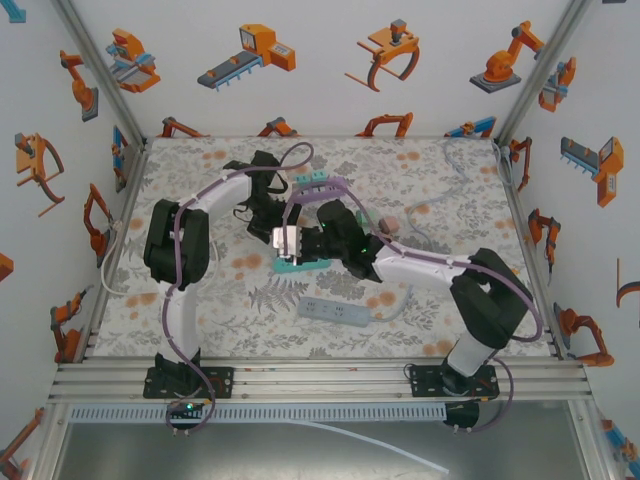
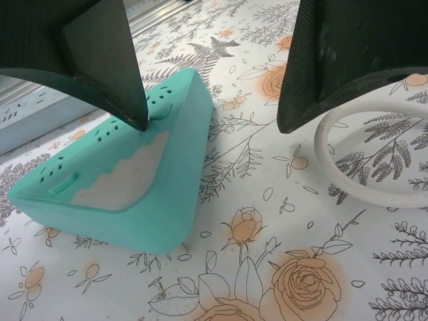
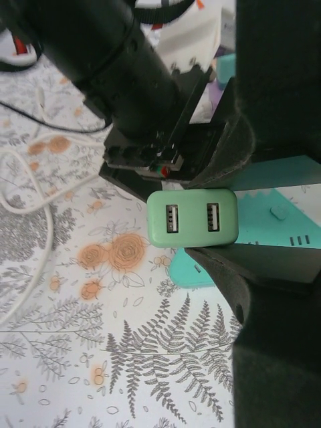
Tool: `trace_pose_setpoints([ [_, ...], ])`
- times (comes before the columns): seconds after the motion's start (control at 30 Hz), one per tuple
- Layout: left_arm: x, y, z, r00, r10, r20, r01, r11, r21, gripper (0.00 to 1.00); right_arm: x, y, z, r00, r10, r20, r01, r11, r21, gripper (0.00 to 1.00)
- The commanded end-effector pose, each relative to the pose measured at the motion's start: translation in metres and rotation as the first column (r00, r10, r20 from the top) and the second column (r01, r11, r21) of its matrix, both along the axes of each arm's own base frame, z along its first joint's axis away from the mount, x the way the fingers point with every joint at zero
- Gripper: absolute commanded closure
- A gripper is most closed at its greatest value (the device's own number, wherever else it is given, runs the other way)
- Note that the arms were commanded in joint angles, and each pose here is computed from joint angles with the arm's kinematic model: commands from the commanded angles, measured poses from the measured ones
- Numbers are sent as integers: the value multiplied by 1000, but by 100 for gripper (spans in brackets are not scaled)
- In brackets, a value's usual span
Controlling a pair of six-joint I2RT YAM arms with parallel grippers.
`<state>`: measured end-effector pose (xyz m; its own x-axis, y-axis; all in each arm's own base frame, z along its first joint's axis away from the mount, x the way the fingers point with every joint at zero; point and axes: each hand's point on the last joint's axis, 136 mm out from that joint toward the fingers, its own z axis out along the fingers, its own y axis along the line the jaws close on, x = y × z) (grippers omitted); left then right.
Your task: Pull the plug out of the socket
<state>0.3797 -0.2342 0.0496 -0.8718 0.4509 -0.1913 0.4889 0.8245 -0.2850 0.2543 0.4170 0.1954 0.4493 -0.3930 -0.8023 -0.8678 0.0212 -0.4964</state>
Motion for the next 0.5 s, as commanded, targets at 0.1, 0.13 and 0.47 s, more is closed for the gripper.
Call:
trace_pose_setpoints([
  [0.1, 12, 8, 11, 995, 15, 102, -16, 1000, 16, 27, 3, -25, 77, 998, -68, 3, 66, 972, 225, 89],
  [0.13, 12, 7, 16, 993, 16, 114, -17, 1000, 3, 27, 5, -30, 85, 996, -83, -10, 83, 965, 249, 89],
  [0.47, 13, -18, 78, 962, 29, 273, 28, 979, -202, 19, 71, -98, 137, 856, -306, -416, 484, 758, 437, 86],
])
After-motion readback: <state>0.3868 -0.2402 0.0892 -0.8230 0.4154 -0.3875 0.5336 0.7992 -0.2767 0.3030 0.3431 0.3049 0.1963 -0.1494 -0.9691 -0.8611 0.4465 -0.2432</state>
